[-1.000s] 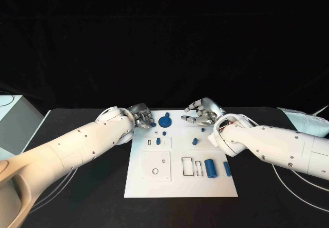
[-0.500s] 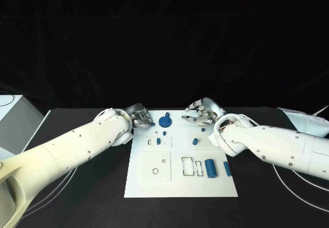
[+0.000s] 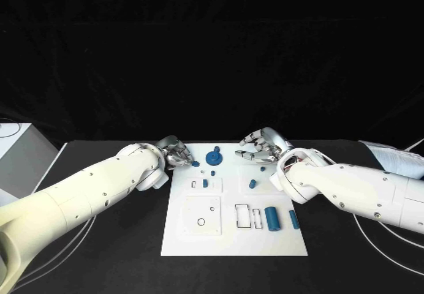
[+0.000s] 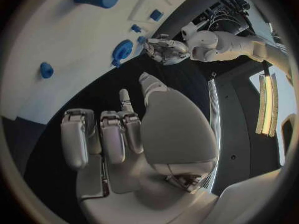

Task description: Assemble the parts on the task board

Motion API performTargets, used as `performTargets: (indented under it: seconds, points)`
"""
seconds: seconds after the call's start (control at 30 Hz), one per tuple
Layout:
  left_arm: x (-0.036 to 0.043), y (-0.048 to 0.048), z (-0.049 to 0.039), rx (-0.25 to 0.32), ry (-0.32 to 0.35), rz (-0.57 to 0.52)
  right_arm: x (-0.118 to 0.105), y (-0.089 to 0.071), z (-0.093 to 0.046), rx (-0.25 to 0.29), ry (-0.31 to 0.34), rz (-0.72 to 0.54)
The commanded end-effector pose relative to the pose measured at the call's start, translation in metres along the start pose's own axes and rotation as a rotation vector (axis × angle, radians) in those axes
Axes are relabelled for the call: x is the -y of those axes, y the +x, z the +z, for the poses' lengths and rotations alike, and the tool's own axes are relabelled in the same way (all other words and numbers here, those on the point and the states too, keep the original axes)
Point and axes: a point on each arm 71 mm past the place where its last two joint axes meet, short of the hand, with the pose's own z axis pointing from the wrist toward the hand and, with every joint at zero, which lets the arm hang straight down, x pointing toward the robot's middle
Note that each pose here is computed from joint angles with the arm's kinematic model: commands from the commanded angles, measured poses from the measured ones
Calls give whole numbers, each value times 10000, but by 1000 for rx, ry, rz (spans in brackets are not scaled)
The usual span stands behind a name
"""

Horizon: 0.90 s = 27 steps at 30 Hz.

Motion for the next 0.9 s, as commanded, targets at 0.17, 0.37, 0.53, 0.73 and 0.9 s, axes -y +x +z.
performTargets:
  seconds: [0.17, 0.37, 0.53, 0.73, 0.9]
  points:
    - [-4, 22, 6, -30, -14, -32, -17, 11, -4, -11, -17, -7]
    - [29, -10, -11, 9, 34, -5, -12, 6, -8, -10, -17, -7]
    - [107, -60, -56, 71, 145, 50, 0, -8, -14, -8, -15, -8]
    - [188, -44, -96, 89, 236, 157, 8, -15, -19, -7, -13, -9]
    - [226, 1, -102, 87, 268, 242, 10, -16, -20, -8, -13, -9]
